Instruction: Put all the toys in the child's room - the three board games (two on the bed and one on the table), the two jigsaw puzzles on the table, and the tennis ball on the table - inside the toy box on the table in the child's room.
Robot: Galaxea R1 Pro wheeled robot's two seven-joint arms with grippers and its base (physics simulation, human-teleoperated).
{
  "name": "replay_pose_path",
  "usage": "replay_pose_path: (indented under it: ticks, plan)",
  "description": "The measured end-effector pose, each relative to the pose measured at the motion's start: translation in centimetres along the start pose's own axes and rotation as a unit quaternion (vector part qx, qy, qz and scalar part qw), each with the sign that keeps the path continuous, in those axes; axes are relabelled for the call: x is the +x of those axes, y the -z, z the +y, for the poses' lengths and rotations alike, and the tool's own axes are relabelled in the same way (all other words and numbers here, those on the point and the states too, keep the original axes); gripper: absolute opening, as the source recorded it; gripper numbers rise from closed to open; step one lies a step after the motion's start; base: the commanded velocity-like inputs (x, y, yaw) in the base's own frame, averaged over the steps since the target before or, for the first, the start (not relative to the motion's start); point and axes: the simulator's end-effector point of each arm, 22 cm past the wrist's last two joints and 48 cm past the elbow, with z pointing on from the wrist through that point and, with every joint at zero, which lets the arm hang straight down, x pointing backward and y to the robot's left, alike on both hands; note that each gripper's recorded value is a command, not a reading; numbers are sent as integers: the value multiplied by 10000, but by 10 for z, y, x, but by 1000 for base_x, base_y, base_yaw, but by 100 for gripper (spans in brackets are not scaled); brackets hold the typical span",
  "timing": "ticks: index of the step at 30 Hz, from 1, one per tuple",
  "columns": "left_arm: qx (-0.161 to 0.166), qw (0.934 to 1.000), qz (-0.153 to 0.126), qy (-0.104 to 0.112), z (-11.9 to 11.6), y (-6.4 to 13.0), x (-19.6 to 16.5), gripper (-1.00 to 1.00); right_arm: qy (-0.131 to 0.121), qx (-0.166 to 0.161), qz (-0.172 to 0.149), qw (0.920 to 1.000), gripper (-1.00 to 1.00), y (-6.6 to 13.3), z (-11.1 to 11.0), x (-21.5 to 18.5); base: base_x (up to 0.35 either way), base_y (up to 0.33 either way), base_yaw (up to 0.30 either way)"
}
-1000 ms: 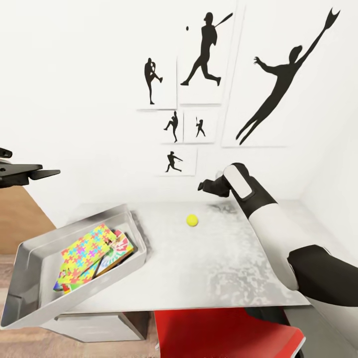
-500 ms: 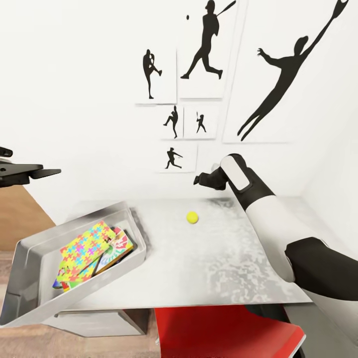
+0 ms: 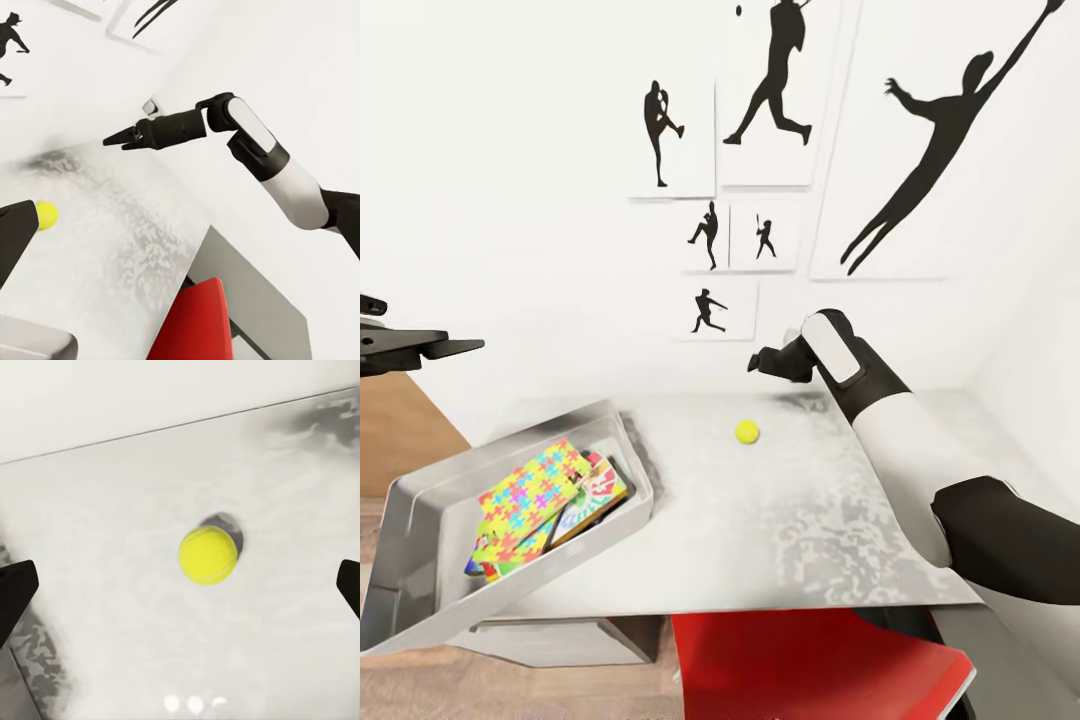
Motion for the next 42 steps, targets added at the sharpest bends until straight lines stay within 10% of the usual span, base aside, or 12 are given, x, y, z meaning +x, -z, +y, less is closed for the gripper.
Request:
replay_pose_path:
  ticks: [26,42]
  plan:
    - [254,9970,110,-727,-28,-21,-30,100,187,190,215,9994,100,-35,-9,24,0,0,0]
    - [766,9915,358,-989,-44,-69,-13,100,294,-56,175,9994,100,-53,4,31,0,0,0]
